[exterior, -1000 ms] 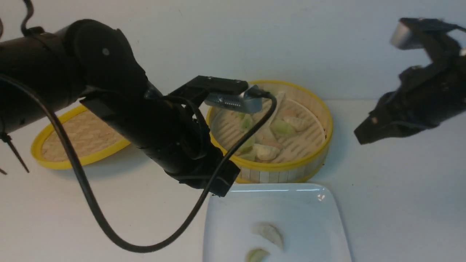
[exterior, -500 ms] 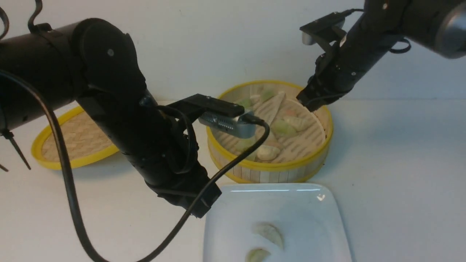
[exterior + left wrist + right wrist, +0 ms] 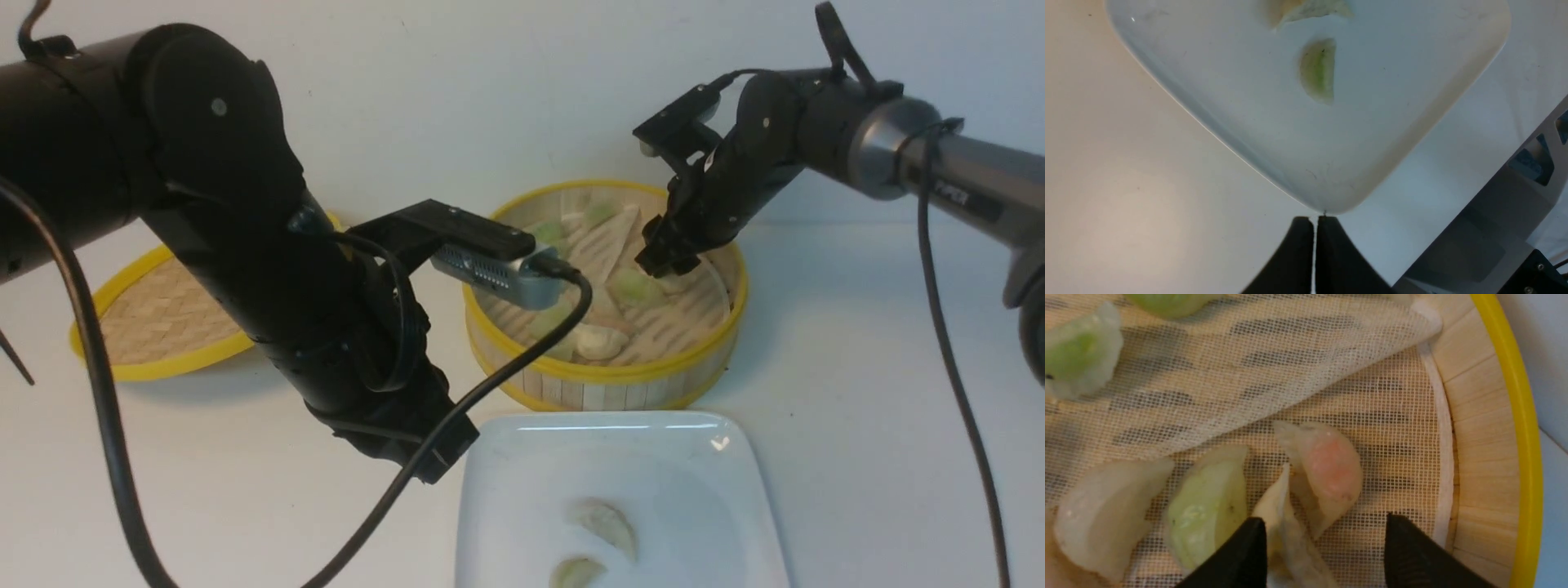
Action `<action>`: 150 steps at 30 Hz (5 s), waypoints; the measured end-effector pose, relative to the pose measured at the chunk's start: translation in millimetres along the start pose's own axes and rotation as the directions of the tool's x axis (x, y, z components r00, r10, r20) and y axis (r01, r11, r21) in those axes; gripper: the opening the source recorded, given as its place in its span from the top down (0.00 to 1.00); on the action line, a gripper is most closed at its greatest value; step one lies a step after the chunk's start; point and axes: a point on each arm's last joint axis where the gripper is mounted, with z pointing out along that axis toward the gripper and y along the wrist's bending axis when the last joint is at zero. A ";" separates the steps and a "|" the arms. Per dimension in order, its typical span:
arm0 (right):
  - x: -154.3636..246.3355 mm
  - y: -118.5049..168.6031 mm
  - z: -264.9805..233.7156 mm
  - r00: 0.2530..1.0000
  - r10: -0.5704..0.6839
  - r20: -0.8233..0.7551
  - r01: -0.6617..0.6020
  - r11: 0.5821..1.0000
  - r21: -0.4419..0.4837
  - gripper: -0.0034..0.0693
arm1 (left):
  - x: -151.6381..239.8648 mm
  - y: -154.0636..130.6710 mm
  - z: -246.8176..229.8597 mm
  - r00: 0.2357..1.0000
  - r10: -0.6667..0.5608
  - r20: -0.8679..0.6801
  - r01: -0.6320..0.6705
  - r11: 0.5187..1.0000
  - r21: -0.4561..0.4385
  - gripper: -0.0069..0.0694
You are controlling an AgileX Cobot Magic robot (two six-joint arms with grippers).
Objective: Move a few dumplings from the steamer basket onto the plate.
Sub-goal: Use the right arm to grab a dumpling from inside the steamer, then use the right arm to put the dumpling into the plate, then use the left arm to grab a dumpling from the steamer, then use the left arm to put the dumpling into the plate
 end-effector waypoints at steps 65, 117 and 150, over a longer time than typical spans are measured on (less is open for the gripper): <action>149.9 165.7 -116.6 0.963 0.110 -0.245 -0.179 0.943 -0.280 0.60 | -70.3 23.2 5.7 0.950 -0.031 0.311 0.064 0.993 -0.098 0.92; 130.5 146.3 -217.5 0.914 0.390 0.111 -0.333 0.878 -0.344 0.52 | -161.1 65.8 26.8 0.975 0.079 0.209 -0.019 0.961 -0.277 0.58; 104.3 109.0 -254.8 0.916 0.343 0.208 -0.291 0.925 -0.244 0.56 | -5.0 15.5 134.8 0.994 -0.089 -0.056 0.088 0.996 -0.021 0.58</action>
